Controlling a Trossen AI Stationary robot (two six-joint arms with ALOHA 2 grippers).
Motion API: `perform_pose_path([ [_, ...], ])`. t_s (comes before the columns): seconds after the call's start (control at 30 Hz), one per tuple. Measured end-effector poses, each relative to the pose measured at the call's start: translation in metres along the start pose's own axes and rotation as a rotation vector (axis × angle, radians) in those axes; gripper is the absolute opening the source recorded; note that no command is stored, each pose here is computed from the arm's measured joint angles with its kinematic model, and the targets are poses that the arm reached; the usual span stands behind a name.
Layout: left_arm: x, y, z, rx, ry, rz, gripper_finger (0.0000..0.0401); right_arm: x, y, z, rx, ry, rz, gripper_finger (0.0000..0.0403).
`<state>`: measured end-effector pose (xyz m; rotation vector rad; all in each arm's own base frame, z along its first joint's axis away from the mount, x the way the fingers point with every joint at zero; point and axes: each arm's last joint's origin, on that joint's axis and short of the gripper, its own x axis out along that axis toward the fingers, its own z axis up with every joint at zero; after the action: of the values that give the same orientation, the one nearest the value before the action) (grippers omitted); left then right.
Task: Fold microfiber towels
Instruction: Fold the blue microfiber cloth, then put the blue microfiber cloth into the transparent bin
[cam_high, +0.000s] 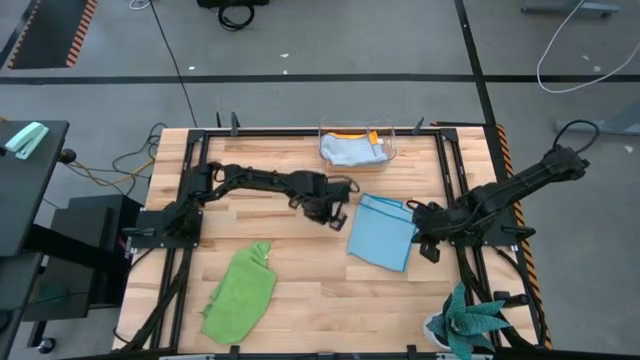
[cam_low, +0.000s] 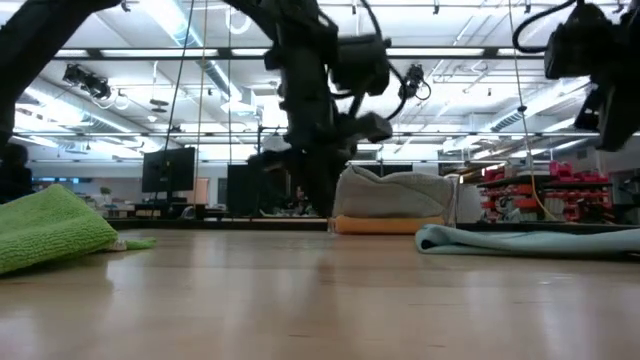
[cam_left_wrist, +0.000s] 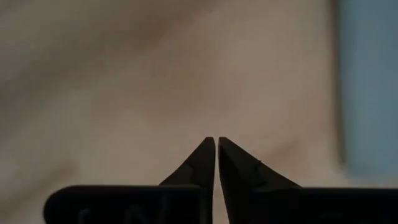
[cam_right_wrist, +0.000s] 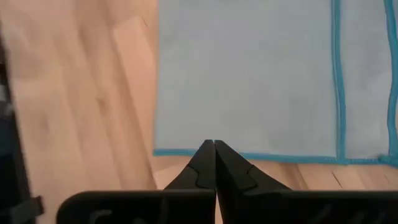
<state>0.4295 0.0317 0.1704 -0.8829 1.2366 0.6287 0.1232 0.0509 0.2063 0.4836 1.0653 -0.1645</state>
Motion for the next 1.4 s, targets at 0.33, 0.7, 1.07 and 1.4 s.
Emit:
perform_pose_path([
  [0.33,-0.005,-0.034,-0.087,-0.077,0.072,0.130,0.0012,-0.023,-0.009,-0.004,-0.047,-0.101,0.099,0.0004],
  [0.7,-0.005,-0.079,-0.177,-0.503,-0.085,-0.025,0.0024,-0.029,-0.011,-0.005,-0.095,-0.136,0.129,0.0004],
  [1.07,-0.016,-0.104,-0.189,-0.787,-0.594,-0.416,0.0068,-0.033,-0.011,-0.007,-0.115,-0.132,0.188,0.0011],
  [1.4,0.025,-0.100,-0.145,-0.907,-0.563,-0.422,0.0135,-0.043,-0.013,-0.010,-0.093,-0.136,0.299,0.0012],
])
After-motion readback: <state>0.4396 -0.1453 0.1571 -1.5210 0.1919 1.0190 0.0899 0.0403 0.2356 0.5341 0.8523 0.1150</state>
